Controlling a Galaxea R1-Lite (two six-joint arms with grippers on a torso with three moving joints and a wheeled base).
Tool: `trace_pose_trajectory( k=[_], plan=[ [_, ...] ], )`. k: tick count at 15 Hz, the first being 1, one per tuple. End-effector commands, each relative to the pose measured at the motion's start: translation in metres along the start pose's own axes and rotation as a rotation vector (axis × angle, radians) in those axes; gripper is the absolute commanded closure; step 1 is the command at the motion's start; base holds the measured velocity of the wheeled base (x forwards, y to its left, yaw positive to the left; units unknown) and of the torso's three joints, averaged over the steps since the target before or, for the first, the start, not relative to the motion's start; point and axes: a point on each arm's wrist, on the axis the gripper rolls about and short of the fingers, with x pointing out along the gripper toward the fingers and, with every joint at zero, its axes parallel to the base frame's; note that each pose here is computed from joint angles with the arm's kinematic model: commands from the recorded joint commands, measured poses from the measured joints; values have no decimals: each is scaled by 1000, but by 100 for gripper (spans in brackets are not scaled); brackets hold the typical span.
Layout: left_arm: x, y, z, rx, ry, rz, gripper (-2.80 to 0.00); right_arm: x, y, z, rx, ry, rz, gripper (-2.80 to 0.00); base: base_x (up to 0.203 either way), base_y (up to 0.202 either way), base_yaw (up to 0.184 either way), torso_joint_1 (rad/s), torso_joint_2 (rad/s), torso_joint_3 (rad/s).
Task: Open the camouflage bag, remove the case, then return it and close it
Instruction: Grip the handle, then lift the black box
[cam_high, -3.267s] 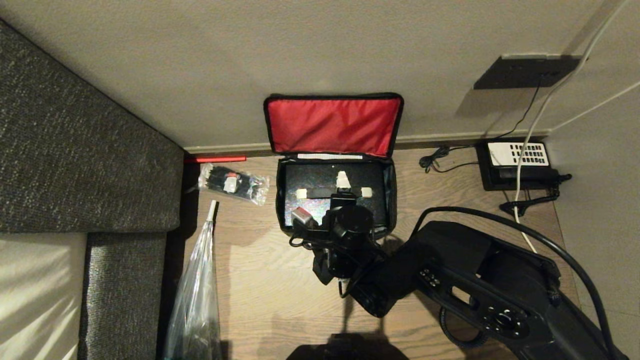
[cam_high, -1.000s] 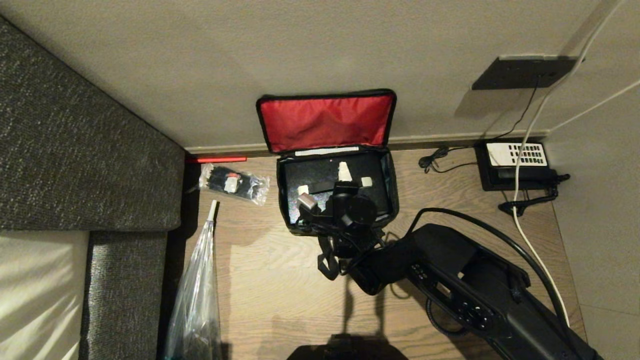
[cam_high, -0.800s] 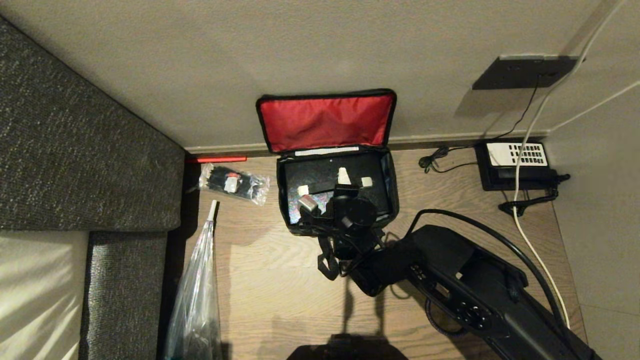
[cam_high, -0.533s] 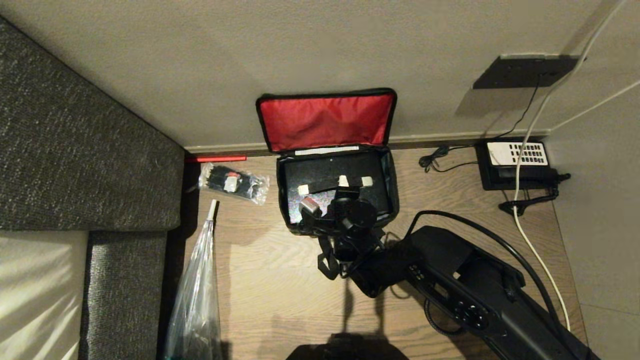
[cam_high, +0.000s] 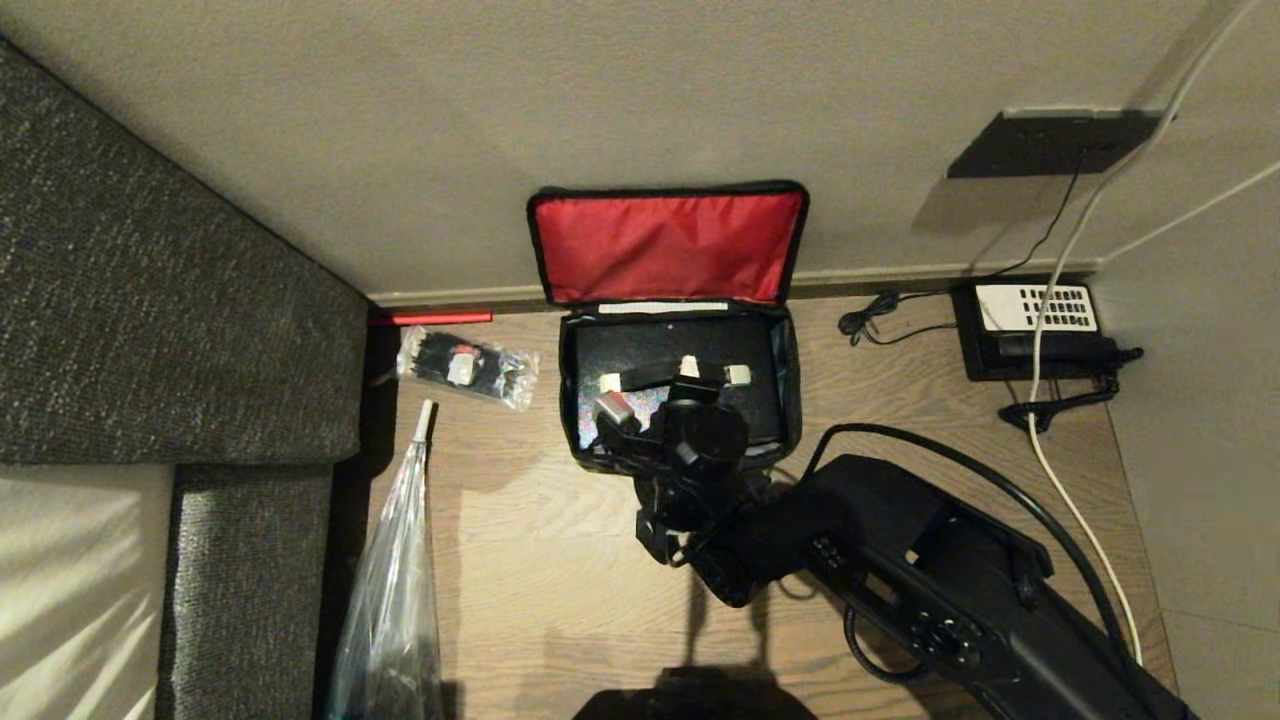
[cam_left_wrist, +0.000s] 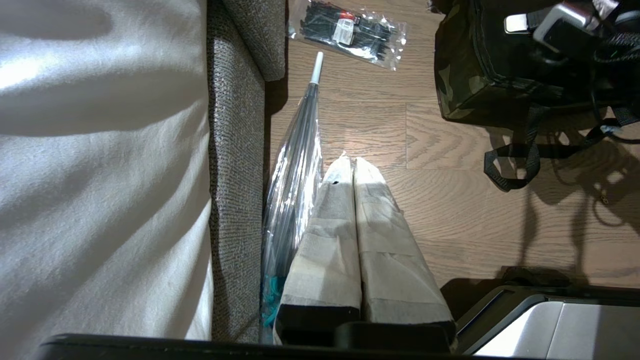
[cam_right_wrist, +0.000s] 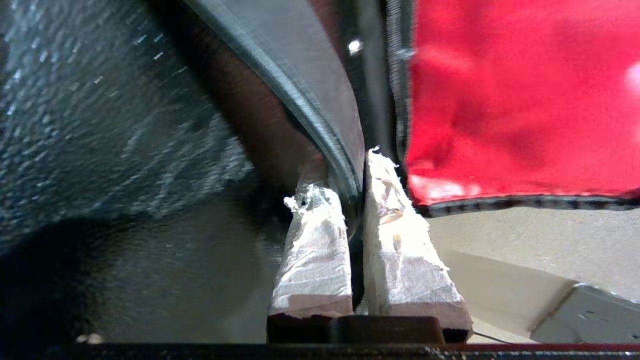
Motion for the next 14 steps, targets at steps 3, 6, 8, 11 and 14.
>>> trace_pose_trajectory(
  k=[3, 6, 8, 11, 14],
  plan=[
    [0, 0, 0, -1, 5, 1, 0, -5, -32, 14, 48, -23, -58, 0, 0, 0, 0, 0, 0, 0],
    [0, 0, 0, -1, 5, 2, 0, -8, -41, 16, 50, -29, -68, 0, 0, 0, 0, 0, 0, 0],
    [0, 0, 0, -1, 5, 2, 0, -12, -47, 21, 49, -38, -68, 0, 0, 0, 0, 0, 0, 0],
    [0, 0, 0, -1, 5, 1, 0, -20, -54, 23, 45, -14, -49, 0, 0, 0, 0, 0, 0, 0],
    [0, 0, 0, -1, 5, 1, 0, -22, -60, 26, 56, -22, -53, 0, 0, 0, 0, 0, 0, 0]
  ],
)
